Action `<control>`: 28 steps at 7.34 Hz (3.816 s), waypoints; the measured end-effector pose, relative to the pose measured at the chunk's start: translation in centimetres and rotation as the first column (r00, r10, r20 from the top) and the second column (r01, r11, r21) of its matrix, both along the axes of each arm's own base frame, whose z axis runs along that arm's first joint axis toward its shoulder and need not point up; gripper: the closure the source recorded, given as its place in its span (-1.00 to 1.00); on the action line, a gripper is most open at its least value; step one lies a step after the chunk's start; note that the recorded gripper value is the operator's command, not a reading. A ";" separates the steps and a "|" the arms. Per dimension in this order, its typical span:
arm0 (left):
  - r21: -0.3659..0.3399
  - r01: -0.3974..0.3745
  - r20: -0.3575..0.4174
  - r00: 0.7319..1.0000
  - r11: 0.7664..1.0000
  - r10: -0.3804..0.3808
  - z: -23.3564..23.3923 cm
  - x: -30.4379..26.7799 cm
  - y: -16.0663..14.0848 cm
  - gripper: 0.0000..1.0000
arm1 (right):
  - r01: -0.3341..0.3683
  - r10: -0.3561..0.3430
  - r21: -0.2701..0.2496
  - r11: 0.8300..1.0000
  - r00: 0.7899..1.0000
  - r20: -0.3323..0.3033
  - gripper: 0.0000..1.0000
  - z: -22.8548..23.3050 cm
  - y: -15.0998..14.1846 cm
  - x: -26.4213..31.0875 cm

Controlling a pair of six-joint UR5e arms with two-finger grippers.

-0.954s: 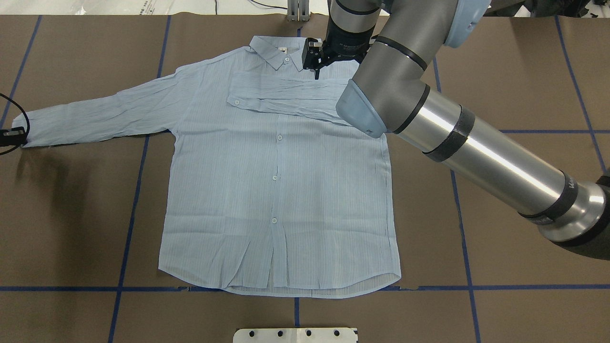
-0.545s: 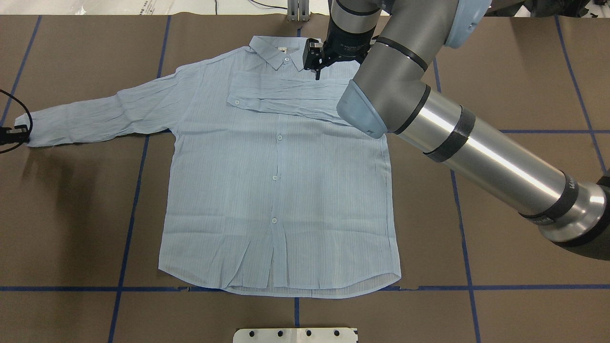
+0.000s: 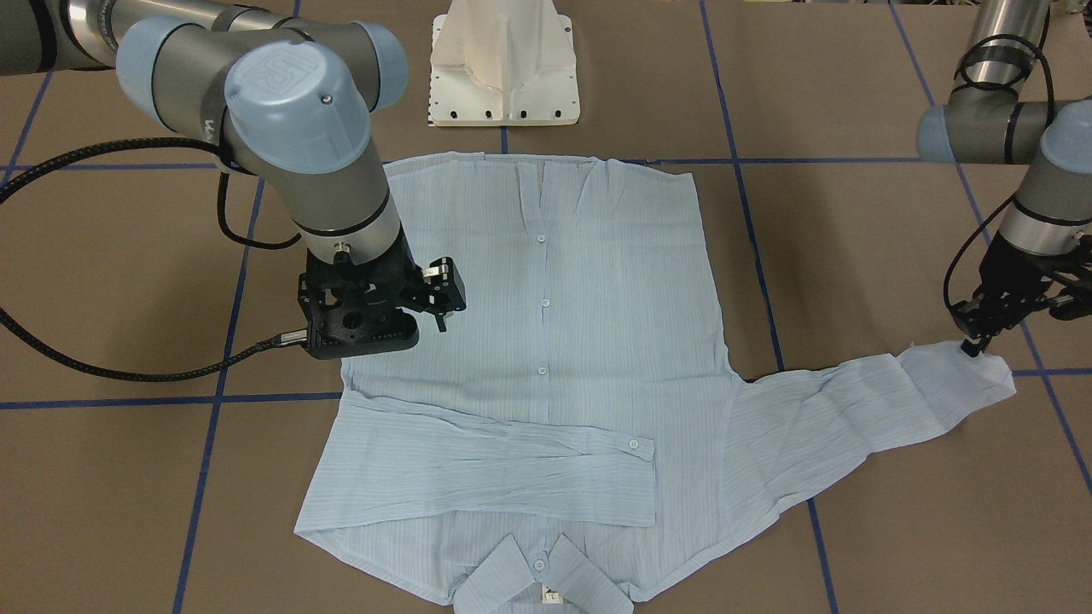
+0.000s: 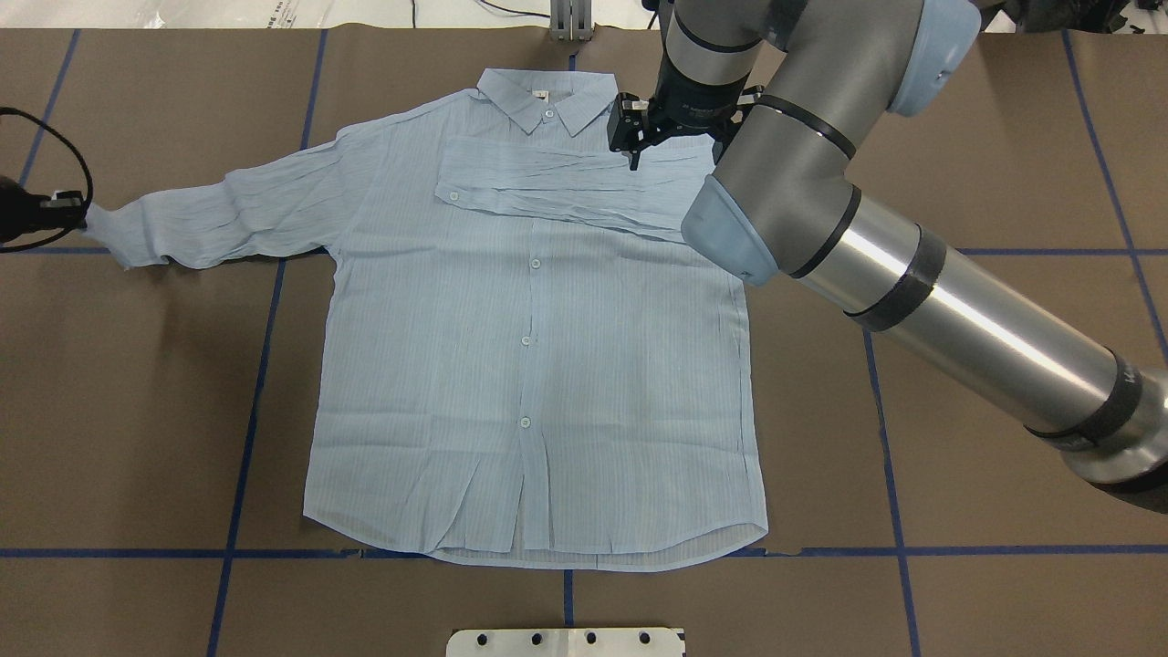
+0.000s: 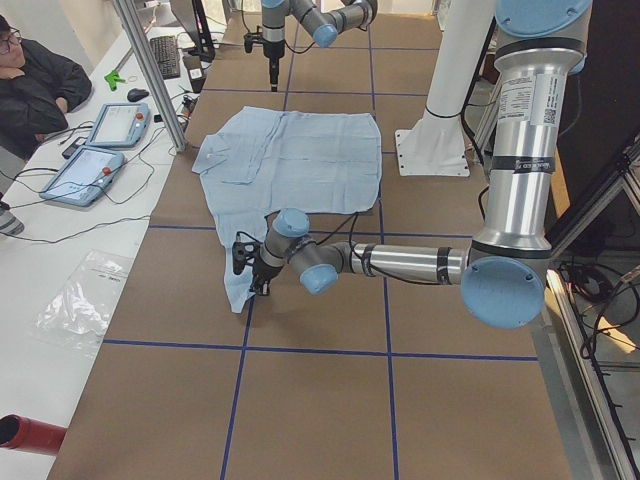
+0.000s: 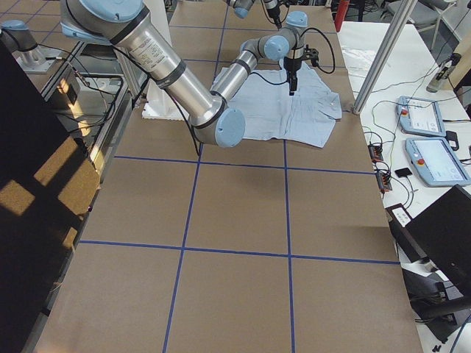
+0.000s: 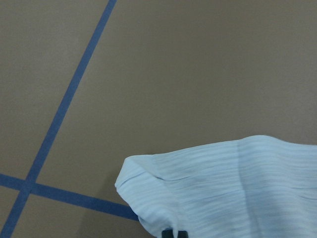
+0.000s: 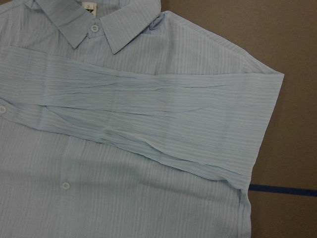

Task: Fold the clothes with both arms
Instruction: 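Grasp the other sleeve cuff with the left gripper while the right gripper withdraws, then fold the held sleeve across the chest with the left gripper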

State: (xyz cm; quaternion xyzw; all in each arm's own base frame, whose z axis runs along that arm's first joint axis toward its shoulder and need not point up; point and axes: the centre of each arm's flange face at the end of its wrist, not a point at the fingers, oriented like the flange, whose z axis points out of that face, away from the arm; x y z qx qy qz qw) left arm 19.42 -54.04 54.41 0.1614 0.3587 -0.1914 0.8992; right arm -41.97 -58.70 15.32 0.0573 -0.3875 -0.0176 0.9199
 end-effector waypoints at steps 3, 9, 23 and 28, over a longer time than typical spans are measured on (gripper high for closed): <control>0.006 0.013 -0.007 1.000 1.000 -0.013 -16.2 3.8 -6.7 1.00 | 0.004 -0.005 -0.017 1.000 0.999 -0.034 -1.00 6.2 1.5 3.3; -0.248 0.136 -0.398 0.889 0.959 -0.228 -41.2 24.6 -11.6 1.00 | 0.092 -0.091 0.010 0.996 0.993 -0.081 -1.00 19.4 3.6 17.4; -0.127 0.009 -0.538 0.840 0.992 -0.076 -42.2 42.4 -1.7 -1.00 | 0.099 -0.098 0.016 0.995 0.994 -0.056 -1.00 19.1 3.6 17.8; 0.102 0.105 -0.325 0.943 0.989 -0.067 -33.5 32.3 -10.1 -0.78 | 0.076 -0.076 0.006 0.997 0.997 -0.013 -1.00 16.7 3.4 16.7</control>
